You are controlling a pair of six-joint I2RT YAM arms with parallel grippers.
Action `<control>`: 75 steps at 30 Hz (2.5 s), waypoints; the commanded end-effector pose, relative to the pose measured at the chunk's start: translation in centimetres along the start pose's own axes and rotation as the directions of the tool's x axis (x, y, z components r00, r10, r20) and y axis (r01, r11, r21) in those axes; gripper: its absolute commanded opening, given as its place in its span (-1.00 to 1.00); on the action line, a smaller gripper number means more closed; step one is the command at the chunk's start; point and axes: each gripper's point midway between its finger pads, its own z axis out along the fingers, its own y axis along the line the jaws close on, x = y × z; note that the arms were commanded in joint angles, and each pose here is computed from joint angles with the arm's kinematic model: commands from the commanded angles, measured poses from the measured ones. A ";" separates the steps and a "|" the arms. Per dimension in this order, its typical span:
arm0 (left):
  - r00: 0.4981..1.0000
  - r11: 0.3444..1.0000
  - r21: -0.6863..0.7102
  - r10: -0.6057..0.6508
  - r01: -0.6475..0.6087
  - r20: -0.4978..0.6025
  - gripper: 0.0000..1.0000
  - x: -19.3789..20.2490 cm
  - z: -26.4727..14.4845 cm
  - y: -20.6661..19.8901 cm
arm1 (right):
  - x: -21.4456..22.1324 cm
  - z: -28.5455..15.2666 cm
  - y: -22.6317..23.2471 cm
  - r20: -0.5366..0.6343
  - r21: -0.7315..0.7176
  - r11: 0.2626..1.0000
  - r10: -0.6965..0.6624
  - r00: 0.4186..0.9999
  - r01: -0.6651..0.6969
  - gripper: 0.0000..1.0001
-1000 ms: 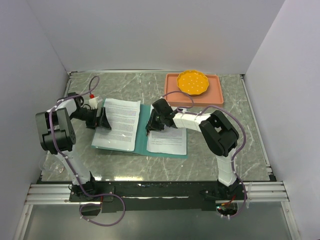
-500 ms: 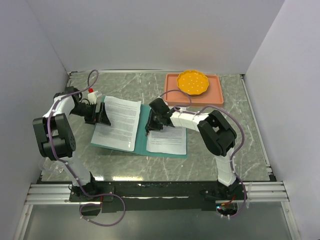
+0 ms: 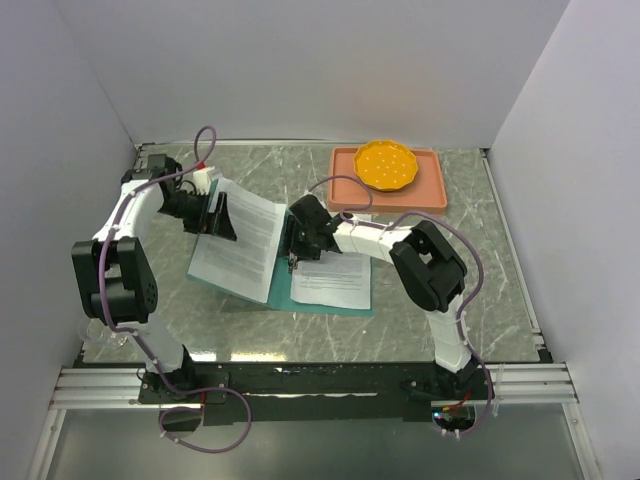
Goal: Put the files into the folder
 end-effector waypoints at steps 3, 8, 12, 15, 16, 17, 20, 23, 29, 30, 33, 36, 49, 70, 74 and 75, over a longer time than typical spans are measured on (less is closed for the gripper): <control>0.995 0.997 0.002 0.079 -0.080 0.057 0.92 -2.9 -2.1 -5.0 | 5.5 2.2 -3.5 -0.156 0.047 0.997 -0.053 0.986 0.061 0.39; 0.993 0.993 0.024 0.115 -0.116 0.034 0.93 -3.3 -1.2 -7.7 | 3.4 -0.8 1.2 -0.072 -0.361 0.932 -0.050 0.996 0.021 0.53; 0.989 0.990 0.028 0.140 -0.141 0.038 0.93 -4.2 -1.0 -9.8 | 2.4 -5.1 1.6 -0.002 -0.610 0.792 -0.007 1.000 0.004 0.99; 0.986 0.985 0.052 0.163 -0.164 0.028 0.93 -4.6 -0.6 -11.7 | 1.2 -8.6 1.6 0.075 -0.676 0.735 -0.009 0.997 0.057 0.99; 0.985 0.984 0.046 0.171 -0.172 0.017 0.92 -4.5 -0.3 -11.9 | 0.3 -10.4 2.2 0.120 -0.704 0.705 -0.011 0.993 0.092 0.99; 0.983 0.981 0.062 0.185 -0.185 0.002 0.92 -4.3 0.1 -12.7 | 0.3 -11.3 2.2 0.129 -0.719 0.687 -0.015 0.992 0.104 0.99; 0.977 0.968 0.139 0.212 -0.207 -0.022 0.92 -4.2 0.6 -14.9 | -0.7 -13.7 1.3 0.181 -0.715 0.687 0.004 0.984 0.128 0.99; 0.966 0.947 0.222 0.250 -0.232 -0.059 0.92 -3.9 1.2 -17.2 | -2.0 -15.6 -2.2 0.258 -0.628 0.772 0.085 0.962 0.100 0.99; 0.924 0.873 0.360 0.376 -0.330 -0.064 0.93 -5.1 3.3 -22.0 | -3.8 -17.8 -14.1 0.462 -0.204 0.960 0.268 0.845 -0.193 0.99; 0.914 0.850 0.386 0.404 -0.358 -0.043 0.93 -5.6 3.4 -23.2 | -4.0 -18.2 -14.8 0.473 -0.171 0.960 0.276 0.837 -0.220 0.99; 0.882 0.799 0.446 0.469 -0.402 -0.044 0.93 -5.2 5.9 -26.0 | -3.9 -18.6 -17.6 0.489 -0.044 0.952 0.284 0.824 -0.303 0.99; 0.866 0.756 0.518 0.496 -0.400 -0.055 0.92 -4.5 8.0 -27.9 | -3.7 -17.9 -18.9 0.453 0.044 0.941 0.280 0.847 -0.334 0.99; 0.842 0.736 0.408 0.475 -0.540 0.257 0.92 -10.6 -1.0 -24.4 | -6.2 -16.9 -19.3 0.428 0.099 0.939 0.259 0.866 -0.330 0.99; 0.974 0.971 0.086 0.217 -0.222 0.067 0.92 -4.8 14.9 -3.6 | -7.8 -5.7 -15.3 0.167 0.036 0.981 0.180 0.969 -0.188 0.99; 0.971 0.958 0.159 0.229 -0.238 0.073 0.93 -4.0 15.2 -5.6 | -6.8 -4.7 -13.2 0.132 0.042 0.990 0.127 0.983 -0.133 0.98; 0.970 0.955 0.172 0.233 -0.241 0.065 0.93 -3.6 15.4 -6.0 | -6.1 -4.6 -12.5 0.123 0.038 0.992 0.112 0.986 -0.118 0.98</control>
